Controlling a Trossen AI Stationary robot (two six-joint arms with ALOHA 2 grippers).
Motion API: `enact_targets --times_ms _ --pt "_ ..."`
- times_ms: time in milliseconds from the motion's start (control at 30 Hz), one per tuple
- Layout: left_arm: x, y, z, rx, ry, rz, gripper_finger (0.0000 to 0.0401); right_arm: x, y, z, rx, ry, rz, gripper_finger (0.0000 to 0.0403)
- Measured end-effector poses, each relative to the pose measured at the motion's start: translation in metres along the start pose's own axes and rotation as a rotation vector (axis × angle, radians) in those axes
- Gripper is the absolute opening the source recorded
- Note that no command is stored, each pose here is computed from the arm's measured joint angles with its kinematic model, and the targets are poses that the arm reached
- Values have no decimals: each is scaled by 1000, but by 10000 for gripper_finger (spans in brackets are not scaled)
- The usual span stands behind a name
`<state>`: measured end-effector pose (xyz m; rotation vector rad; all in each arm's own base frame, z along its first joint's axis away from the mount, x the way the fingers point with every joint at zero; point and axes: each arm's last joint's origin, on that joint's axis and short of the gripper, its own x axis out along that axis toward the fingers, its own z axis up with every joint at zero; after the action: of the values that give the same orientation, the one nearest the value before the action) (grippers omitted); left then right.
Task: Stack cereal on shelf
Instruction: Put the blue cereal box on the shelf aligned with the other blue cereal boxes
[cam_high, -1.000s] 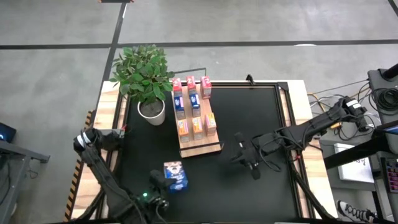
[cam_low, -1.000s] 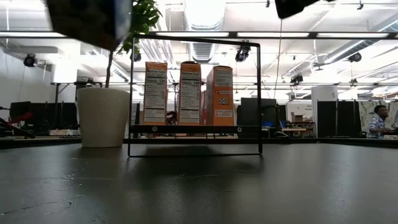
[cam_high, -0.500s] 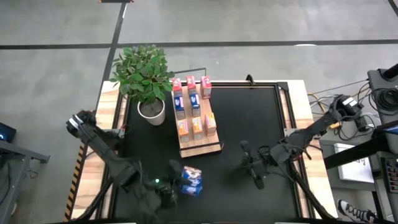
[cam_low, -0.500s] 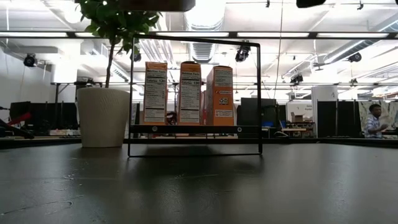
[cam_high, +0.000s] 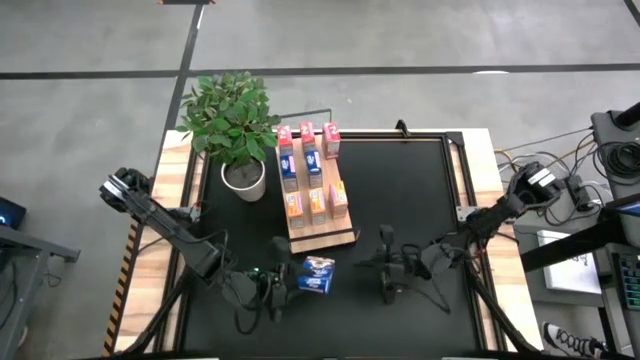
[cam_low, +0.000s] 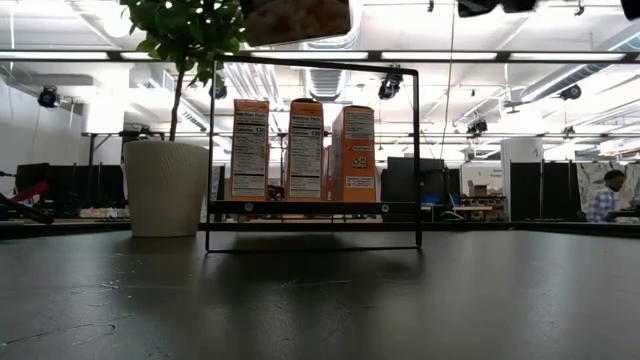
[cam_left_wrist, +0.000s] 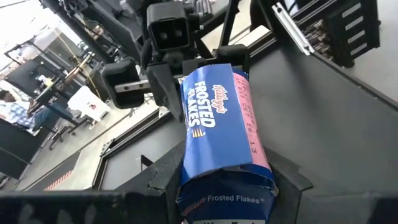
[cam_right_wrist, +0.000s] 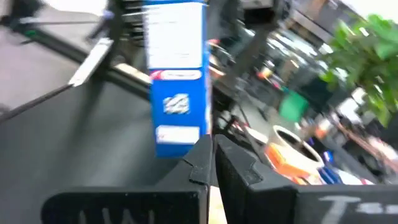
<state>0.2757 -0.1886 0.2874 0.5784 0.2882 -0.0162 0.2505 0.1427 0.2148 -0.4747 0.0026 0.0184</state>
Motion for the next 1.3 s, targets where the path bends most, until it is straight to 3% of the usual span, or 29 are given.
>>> enact_targets --times_ms 133,233,567,733,900,1300 --pt "1 1 -1 0 4 5 137 13 2 7 33 48 -102 27" --pt "1 1 -1 1 6 6 137 20 5 10 8 94 -104 57" --pt "1 2 -2 7 31 55 137 27 5 19 83 138 -72 218" --pt "2 4 -2 1 34 72 137 28 4 20 99 110 -62 270" --pt "3 5 -1 -11 24 78 137 35 5 17 94 66 -6 290" --pt "4 7 -1 -17 23 83 137 53 6 19 32 -32 -53 280"
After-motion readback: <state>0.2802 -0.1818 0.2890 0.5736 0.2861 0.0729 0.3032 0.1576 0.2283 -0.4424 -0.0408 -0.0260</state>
